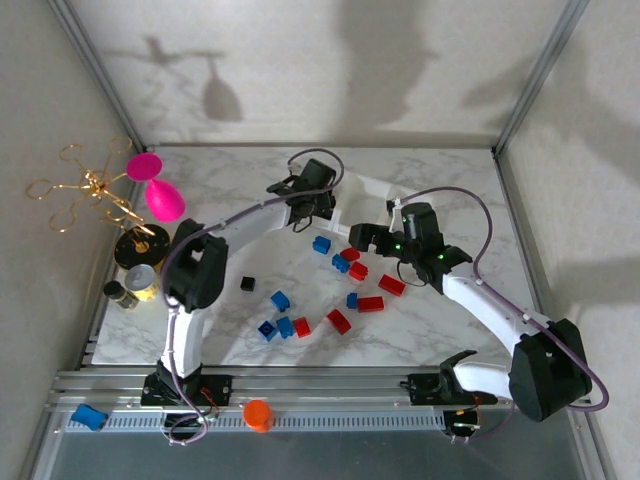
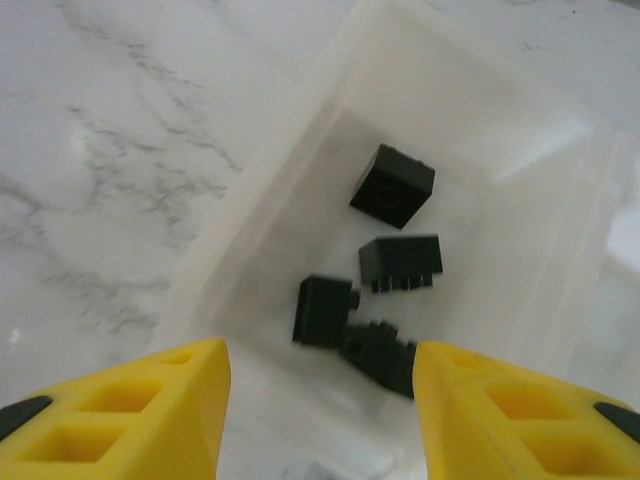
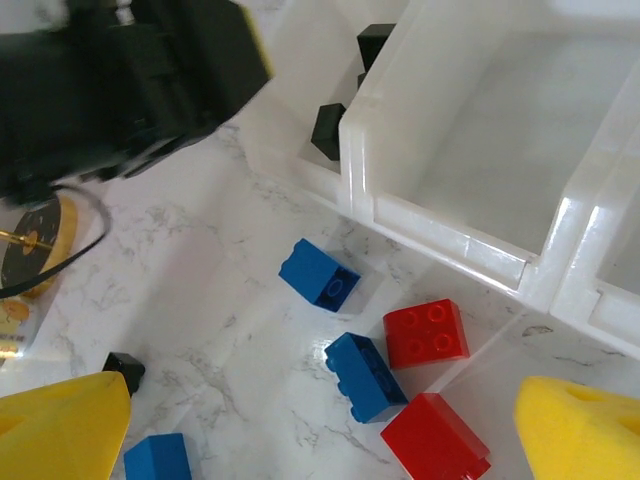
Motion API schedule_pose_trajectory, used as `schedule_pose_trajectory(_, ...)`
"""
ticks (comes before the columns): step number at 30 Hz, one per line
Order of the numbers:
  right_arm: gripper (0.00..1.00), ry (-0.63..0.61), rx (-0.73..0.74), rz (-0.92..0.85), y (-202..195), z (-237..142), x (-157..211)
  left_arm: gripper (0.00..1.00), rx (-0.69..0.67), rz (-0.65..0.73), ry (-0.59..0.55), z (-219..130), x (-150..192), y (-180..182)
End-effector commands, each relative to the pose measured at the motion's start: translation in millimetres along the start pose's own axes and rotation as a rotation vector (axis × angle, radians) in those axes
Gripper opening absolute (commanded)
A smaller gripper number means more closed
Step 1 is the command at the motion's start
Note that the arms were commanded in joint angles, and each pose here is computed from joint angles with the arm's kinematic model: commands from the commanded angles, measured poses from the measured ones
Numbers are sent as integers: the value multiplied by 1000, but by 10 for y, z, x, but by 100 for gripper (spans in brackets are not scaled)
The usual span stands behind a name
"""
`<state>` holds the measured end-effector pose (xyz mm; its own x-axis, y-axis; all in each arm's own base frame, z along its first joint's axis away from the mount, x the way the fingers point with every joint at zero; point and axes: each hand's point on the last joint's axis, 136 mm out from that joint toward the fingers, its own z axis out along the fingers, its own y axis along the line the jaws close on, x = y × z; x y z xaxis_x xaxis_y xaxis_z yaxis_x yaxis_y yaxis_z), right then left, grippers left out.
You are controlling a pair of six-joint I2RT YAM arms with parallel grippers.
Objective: Sort the legos into containers by color
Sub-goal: Place the lego in the container.
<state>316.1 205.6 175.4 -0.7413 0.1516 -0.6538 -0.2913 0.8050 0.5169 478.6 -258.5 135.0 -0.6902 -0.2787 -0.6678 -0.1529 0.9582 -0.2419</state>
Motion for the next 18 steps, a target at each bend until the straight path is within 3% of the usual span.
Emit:
schedule_pose_trajectory(1, 99, -10, -54, -60, 154, -14, -109, 52, 78, -43, -74, -467, -210, 18)
schedule_pose_trajectory(7, 99, 49, -95, -116, 298, 40, 59, 52, 58, -70, -82, -889, 45, 448)
schedule_pose_trajectory(18, 99, 155, -163, -177, 636, 233, 580, 56, -86, -81, 35, -1241, 1047, 1440)
